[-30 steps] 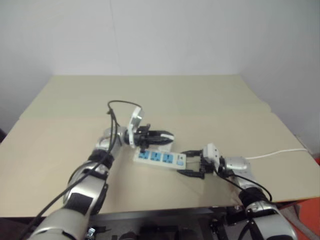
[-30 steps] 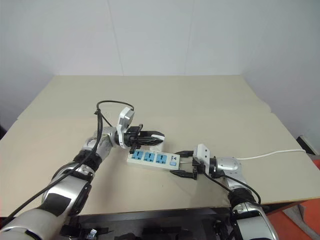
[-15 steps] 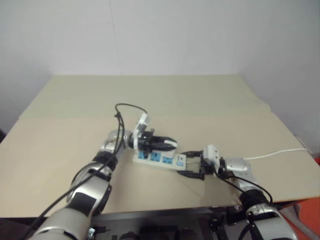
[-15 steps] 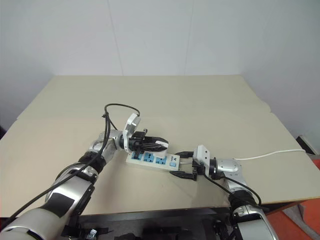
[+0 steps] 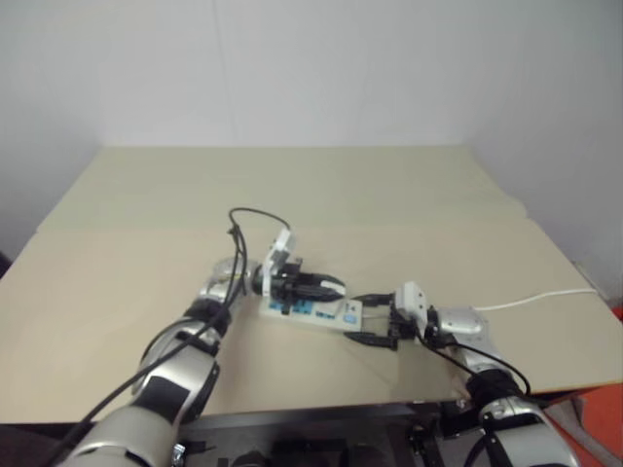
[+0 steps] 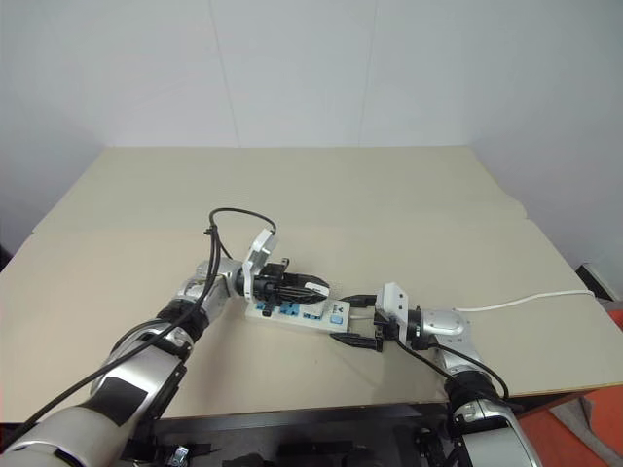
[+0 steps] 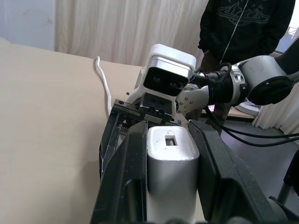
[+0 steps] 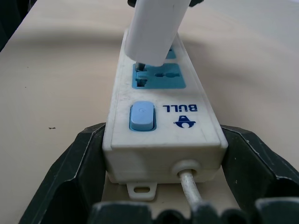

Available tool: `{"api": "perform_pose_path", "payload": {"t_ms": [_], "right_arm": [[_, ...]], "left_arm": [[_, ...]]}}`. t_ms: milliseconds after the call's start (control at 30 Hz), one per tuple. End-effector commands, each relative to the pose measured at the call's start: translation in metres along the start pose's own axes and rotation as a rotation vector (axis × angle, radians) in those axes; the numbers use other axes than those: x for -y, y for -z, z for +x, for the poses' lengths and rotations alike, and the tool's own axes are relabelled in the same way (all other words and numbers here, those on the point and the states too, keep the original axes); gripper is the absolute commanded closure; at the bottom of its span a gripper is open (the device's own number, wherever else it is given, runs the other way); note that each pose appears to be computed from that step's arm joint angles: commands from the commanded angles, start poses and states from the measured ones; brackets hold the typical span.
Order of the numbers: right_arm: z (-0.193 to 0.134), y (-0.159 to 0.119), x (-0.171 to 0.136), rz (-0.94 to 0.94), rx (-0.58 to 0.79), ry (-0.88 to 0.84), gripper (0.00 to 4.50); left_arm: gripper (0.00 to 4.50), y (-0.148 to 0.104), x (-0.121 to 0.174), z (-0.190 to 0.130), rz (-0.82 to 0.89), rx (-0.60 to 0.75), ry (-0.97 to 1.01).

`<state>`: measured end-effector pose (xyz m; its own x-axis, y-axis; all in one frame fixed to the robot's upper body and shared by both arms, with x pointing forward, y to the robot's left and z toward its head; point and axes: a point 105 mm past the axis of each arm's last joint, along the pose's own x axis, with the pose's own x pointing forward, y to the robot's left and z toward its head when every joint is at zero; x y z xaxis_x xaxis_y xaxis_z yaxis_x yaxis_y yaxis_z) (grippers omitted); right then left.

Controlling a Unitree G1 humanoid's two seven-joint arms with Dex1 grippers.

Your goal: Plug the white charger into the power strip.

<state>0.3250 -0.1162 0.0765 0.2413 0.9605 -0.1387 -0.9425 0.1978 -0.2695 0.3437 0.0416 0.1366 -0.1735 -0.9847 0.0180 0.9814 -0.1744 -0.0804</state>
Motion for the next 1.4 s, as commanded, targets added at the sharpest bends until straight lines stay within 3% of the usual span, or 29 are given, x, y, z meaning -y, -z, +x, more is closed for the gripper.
{"api": "perform_pose_path", "payload": {"t_ms": [33,800,1400], "right_arm": [[0.005,0.024,-0.022,0.067,-0.086,-0.076,1.08],[0.006,0.022,-0.023,0.075,-0.074,-0.071,1.08],[0.007,0.022,-0.023,0.069,-0.078,-0.08,1.08]], "left_arm": [[3.49,-0.002,0.0,0.004,0.029,-0.004,0.016],[3.49,0.018,-0.001,-0.002,0.038,-0.098,-0.013],[3.49,0.03,0.0,-0.028,0.026,-0.105,-0.096]]}}
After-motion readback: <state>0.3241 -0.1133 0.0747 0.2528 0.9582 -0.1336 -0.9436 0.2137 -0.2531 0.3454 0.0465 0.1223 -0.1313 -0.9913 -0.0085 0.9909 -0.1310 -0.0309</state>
